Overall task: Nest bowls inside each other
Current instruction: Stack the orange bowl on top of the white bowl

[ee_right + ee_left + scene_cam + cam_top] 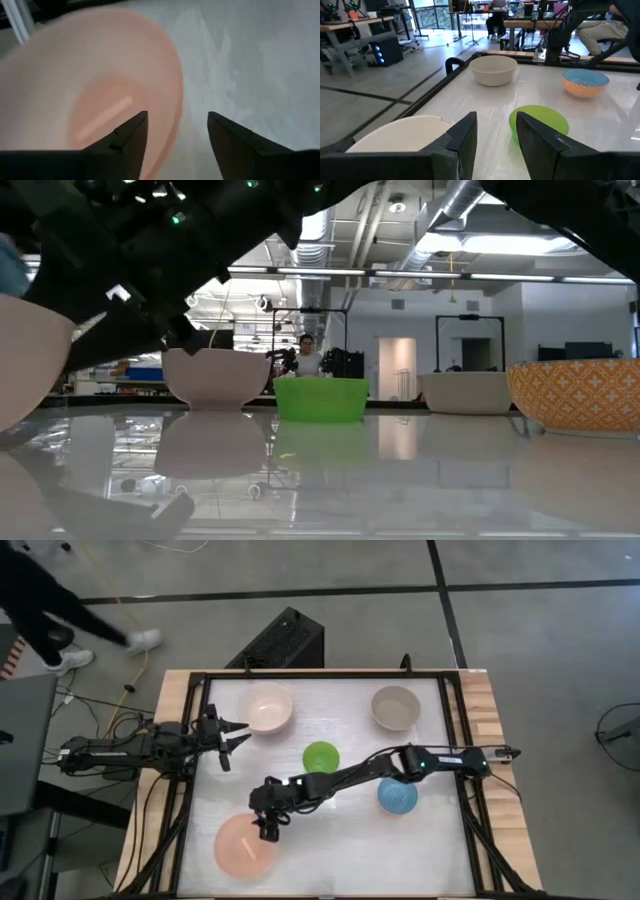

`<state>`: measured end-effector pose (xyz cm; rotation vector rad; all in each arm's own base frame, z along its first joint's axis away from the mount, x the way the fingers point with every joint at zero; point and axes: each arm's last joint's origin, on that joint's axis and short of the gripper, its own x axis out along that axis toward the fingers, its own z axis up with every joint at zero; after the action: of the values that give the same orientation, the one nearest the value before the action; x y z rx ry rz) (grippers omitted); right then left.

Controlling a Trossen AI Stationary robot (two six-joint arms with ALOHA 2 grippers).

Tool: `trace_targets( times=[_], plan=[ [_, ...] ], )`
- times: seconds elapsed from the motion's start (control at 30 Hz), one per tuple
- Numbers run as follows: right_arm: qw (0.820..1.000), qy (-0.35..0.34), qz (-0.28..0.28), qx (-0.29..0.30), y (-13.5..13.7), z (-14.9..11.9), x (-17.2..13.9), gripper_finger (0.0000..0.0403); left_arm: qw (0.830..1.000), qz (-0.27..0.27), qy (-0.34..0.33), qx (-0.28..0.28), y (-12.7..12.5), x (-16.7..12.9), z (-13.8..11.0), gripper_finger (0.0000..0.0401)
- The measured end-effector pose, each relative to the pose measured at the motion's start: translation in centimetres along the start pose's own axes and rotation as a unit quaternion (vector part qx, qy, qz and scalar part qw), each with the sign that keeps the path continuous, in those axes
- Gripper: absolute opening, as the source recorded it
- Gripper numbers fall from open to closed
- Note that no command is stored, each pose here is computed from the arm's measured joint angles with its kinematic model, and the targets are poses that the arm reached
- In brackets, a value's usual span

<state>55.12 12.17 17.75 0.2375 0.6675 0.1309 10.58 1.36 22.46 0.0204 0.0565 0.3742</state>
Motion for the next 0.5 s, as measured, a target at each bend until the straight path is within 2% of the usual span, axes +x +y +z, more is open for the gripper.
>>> trace_targets(
  times=[0.1, 0.27, 0.3, 0.43, 0.5],
  plan=[
    [1.0, 0.001, 0.001, 0.002, 0.0, -0.1, 0.0, 0.0174, 1.0, 0.0, 0.0, -0.001, 0.0, 0.0, 0.0, 0.0128],
    [1.0, 0.011, 0.0, 0.003, 0.2, -0.3, 0.0, 0.0038, 1.0, 0.0, 0.0, -0.004, 0.0, 0.0, 0.0, 0.0128],
    [1.0, 0.013, 0.003, 0.005, 0.2, -0.3, 0.0, 0.0021, 1.0, 0.0, 0.0, -0.004, 0.0, 0.0, 0.0, 0.0128],
    [1.0, 0.009, 0.02, 0.004, 0.7, 0.8, -1.5, 0.002, 1.0, 0.0, 0.0, -0.004, 0.0, 0.0, 0.0, 0.0128],
    [0.999, 0.012, 0.026, -0.015, 1.2, 2.0, -3.4, 0.0016, 1.0, 0.0, 0.0, -0.004, 0.0, 0.0, 0.0, 0.0128]
  ],
)
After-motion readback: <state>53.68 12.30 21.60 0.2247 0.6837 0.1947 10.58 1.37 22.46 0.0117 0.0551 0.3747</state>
